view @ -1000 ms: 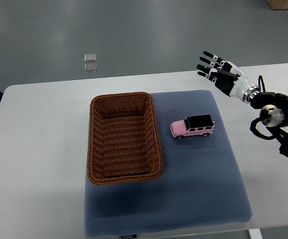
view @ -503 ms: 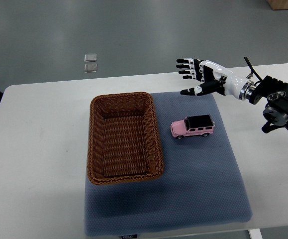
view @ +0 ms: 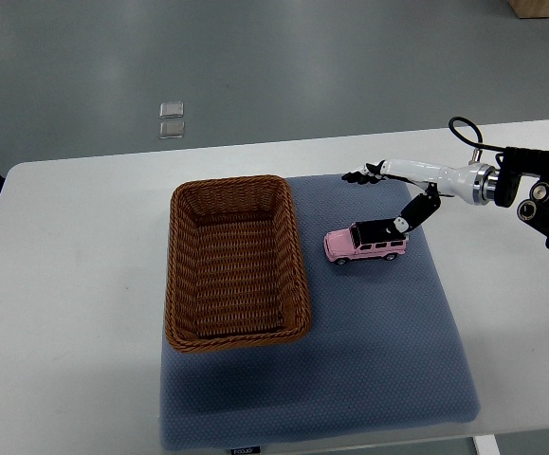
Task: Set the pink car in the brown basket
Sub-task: 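Lower the right hand over the pink car and close fingers around it, then lift the pink car with the right hand and carry it over the basket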
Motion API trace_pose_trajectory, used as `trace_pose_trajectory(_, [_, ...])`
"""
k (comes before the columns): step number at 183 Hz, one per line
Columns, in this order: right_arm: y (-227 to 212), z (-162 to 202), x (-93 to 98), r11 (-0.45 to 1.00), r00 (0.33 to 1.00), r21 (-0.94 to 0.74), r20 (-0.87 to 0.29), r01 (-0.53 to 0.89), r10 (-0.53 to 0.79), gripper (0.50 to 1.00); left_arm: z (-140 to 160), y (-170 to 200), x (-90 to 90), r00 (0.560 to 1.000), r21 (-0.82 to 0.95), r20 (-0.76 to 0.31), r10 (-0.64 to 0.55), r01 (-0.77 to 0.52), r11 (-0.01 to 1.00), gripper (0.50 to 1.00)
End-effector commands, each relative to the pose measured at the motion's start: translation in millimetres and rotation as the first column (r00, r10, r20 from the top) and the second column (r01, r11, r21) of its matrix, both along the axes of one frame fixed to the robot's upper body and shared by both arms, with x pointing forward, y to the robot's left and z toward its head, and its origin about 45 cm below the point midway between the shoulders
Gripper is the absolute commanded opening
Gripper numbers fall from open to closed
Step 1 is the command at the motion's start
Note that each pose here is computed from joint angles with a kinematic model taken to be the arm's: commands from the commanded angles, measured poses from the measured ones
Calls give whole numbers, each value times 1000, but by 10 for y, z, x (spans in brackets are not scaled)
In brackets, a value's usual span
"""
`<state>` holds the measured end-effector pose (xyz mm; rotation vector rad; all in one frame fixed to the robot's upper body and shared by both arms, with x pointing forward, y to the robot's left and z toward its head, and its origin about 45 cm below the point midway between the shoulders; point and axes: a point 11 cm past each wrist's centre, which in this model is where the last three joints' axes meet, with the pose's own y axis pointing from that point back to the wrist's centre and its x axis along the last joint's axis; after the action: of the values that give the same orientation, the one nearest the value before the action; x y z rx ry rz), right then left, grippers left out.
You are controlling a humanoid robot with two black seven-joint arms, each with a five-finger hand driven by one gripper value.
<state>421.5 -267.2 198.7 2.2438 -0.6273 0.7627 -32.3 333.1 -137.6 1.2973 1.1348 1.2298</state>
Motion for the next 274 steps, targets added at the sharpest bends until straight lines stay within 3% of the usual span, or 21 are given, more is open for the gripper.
trace_pose_trajectory(1, [-44,-29,-37,996,999,-79,24,-33,35,924,0,-1,-1,1000,0,0,0,0,1000,1000])
trace_pose_trajectory(209, [17,-410,-156,993,994,-115,113,8,5,901,0,-1,-1,1000,0,0,0,0,1000,1000])
trace_pose_trajectory(253, [119,-455,-180,995,994,-100,112,-5,17,793,0,-1,-1,1000,0,0,0,0,1000,1000])
trace_pose_trajectory(274, [119,-456,-181,995,993,-101,113,-6,18,711,0,4,-1,1000,1,0,0,0,1000,1000])
